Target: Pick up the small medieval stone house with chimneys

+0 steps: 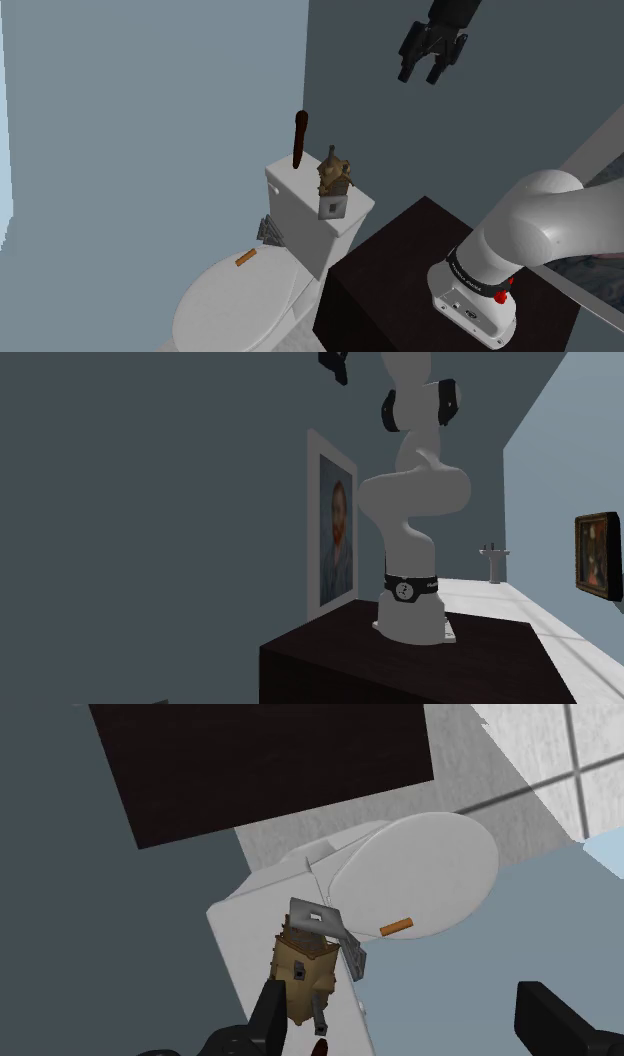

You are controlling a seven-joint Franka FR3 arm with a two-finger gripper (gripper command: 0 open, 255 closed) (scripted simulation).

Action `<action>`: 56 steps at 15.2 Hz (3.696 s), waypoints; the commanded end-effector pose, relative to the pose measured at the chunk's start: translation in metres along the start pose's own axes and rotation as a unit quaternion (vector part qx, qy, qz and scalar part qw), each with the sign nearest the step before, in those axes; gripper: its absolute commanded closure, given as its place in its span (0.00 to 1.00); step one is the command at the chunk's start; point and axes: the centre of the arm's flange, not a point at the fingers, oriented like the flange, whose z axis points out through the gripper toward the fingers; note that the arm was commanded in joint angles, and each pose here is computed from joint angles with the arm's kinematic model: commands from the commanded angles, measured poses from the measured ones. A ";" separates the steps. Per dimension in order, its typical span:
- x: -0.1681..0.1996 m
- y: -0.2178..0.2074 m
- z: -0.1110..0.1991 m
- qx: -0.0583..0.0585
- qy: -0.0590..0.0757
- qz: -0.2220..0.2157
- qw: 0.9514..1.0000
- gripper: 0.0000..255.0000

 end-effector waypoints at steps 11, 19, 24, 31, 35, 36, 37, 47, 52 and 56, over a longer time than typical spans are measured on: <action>0.076 -0.008 0.107 -0.033 0.007 0.034 0.999 0.00; 0.137 -0.006 0.192 -0.060 0.013 0.060 0.996 0.00; 0.176 0.000 0.245 -0.077 0.016 0.077 0.994 0.00; 0.231 0.012 0.318 -0.100 0.021 0.101 0.990 0.00; 0.251 0.019 0.349 -0.109 0.023 0.109 0.988 0.00; 0.251 0.020 0.354 -0.109 0.023 0.109 0.988 0.00; 0.251 0.021 0.359 -0.109 0.023 0.109 0.988 0.00; 0.250 0.025 0.383 -0.109 0.023 0.109 0.988 1.00; 0.251 0.025 0.383 -0.109 0.023 0.109 0.988 1.00; 0.251 0.023 0.368 -0.109 0.023 0.109 0.988 1.00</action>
